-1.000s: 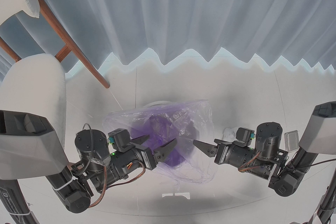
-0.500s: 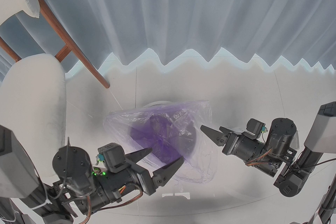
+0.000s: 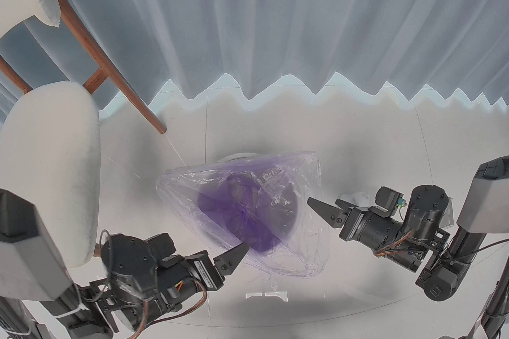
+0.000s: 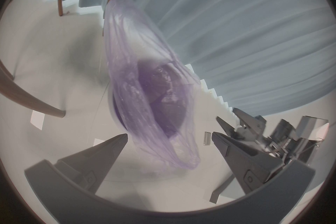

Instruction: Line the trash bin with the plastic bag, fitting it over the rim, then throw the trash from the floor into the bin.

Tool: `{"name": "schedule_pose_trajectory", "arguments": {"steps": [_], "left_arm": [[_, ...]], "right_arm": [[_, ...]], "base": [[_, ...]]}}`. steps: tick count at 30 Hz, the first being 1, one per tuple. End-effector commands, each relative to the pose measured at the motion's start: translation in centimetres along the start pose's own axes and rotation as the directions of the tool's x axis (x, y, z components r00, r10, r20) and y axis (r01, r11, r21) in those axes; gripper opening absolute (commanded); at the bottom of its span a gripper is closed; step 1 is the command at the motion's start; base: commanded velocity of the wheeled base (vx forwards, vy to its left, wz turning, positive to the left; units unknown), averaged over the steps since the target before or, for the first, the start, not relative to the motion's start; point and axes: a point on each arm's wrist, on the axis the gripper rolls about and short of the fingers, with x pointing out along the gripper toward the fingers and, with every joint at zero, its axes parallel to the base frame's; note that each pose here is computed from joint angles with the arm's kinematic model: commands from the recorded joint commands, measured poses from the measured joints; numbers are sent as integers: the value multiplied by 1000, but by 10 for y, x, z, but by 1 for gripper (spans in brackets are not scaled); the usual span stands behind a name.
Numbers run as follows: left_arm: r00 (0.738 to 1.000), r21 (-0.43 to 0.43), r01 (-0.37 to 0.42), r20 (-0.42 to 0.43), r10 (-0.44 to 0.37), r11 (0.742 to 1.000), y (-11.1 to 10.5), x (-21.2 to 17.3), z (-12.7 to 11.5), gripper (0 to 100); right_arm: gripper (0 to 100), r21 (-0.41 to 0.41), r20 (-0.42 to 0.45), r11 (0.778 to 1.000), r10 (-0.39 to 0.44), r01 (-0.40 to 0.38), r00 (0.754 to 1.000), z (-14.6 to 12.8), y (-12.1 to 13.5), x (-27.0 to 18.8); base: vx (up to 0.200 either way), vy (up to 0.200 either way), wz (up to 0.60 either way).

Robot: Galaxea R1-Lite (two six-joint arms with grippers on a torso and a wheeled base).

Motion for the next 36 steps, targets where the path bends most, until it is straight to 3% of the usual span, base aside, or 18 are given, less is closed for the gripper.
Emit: {"name": "schedule_pose_trajectory", "arguments": {"steps": [1,6,14,15,20,26,30,36], "left_arm": [[990,-43,-136,12,137,990,29,44,-24,100],[982,-67,-181,37,184,981,46,52,-19,100],[979,-88,-179,84,186,980,49,51,-6,100],[979,-85,-178,81,185,980,48,51,-6,0],[979,-74,-181,82,187,981,47,48,-7,0],[960,-10,-276,-47,276,961,61,21,-29,0],[951,-7,-305,-56,305,952,69,25,-32,0],[908,116,-393,-104,405,912,97,40,-46,0]], "right_arm": [[100,1,-21,1000,-11,11,1000,-7,-3,2],[100,-1,-33,1000,-9,9,999,-10,-2,1],[100,-2,-56,1000,-16,16,998,-16,-3,3],[100,-6,-63,1000,-20,19,998,-18,-4,3],[100,-14,-64,1000,-23,22,998,-18,-5,3],[100,-14,-78,999,-30,29,997,-22,-7,5],[100,-14,-88,999,-34,33,996,-25,-9,6],[100,-15,-112,999,-36,34,993,-32,-8,5]], "base": [[0,0,0],[0,0,0],[0,0,0],[0,0,0],[0,0,0],[0,0,0],[0,0,0],[0,0,0]]}}
